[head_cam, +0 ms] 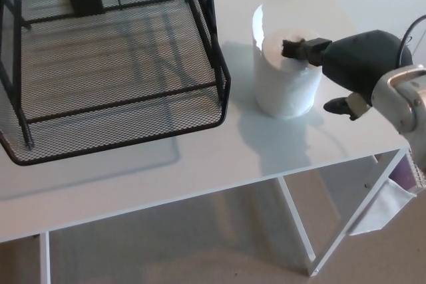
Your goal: The robot walks towards a desk on which a file tray is kept in the middle and a toilet paper roll is kept on its right. The robot uses its right hand to hook on finger in the gap of the roll and grabs it, lifts it and places it on the tray.
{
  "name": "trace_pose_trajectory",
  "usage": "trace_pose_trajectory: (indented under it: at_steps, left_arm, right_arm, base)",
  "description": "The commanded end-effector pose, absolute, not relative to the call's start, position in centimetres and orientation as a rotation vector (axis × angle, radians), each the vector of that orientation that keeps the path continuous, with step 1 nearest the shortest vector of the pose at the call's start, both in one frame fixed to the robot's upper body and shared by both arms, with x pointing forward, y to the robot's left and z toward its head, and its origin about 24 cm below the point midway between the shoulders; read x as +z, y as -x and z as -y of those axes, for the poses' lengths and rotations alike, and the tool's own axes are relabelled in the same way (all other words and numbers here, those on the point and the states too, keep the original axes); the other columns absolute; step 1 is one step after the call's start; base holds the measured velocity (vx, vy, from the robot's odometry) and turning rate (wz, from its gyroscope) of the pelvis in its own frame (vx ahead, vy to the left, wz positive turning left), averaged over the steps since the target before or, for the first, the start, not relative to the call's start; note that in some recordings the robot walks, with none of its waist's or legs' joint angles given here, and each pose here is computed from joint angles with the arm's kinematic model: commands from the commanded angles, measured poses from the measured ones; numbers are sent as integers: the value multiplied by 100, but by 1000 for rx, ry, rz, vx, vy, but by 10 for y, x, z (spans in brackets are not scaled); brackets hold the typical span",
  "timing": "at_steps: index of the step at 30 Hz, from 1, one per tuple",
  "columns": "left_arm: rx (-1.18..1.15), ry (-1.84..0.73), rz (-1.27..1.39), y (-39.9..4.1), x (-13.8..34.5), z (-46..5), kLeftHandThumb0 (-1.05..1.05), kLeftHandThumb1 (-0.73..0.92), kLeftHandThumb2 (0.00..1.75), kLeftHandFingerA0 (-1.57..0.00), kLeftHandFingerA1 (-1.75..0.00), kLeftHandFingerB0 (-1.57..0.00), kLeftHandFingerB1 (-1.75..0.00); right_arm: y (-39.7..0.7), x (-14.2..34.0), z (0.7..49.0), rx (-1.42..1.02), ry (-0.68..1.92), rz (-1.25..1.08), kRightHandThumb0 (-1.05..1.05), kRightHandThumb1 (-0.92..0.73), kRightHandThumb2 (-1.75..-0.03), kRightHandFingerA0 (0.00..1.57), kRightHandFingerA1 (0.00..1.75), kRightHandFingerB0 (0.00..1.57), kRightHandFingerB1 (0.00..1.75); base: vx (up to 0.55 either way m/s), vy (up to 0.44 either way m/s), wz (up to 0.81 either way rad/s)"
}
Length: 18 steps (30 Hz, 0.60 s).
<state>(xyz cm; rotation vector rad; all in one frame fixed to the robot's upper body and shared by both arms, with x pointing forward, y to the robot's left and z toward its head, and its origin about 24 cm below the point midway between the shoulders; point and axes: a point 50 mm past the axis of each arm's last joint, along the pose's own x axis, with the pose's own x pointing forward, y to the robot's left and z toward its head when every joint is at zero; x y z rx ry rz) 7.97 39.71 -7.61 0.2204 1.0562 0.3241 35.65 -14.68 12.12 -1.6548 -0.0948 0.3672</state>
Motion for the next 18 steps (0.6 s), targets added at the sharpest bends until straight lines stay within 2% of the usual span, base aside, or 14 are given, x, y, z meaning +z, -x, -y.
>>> trace_pose_trajectory:
  at_steps: [1,3,4,9,14,18]
  left_arm:
    - [309,-281,-1052,-81,-77,-396,-68,91,68,-45,-55,-35,-43]
    - [307,-258,-1045,-82,-76,-396,-67,92,67,-44,-54,-34,-42]
    - [311,-249,-1045,-82,-76,-395,-66,91,67,-44,-53,-34,-42]
    - [300,-268,-1052,-83,-78,-393,-67,91,66,-47,-51,-37,-42]
    - [290,-292,-1055,-84,-80,-390,-66,91,67,-50,-53,-39,-42]
    - [274,-324,-1057,-85,-83,-387,-66,92,67,-54,-55,-44,-43]
  right_arm:
    - [-343,93,147,342,1715,180,-29,-67,-64,81,159,67,55]
    - [-344,90,144,346,1726,179,-28,-68,-64,82,158,65,51]
    - [-343,89,144,341,1723,188,-26,-67,-60,87,156,69,54]
    - [-343,86,143,337,1728,187,-29,-67,-60,88,156,68,58]
    - [-339,80,144,314,1741,153,-30,-64,-62,88,155,58,51]
    - [-340,74,147,320,1721,123,-29,-61,-58,91,148,52,42]
  base:
    - [0,0,0]
    - [0,0,0]
    - [0,0,0]
    - [0,0,0]
    - [0,0,0]
    - [0,0,0]
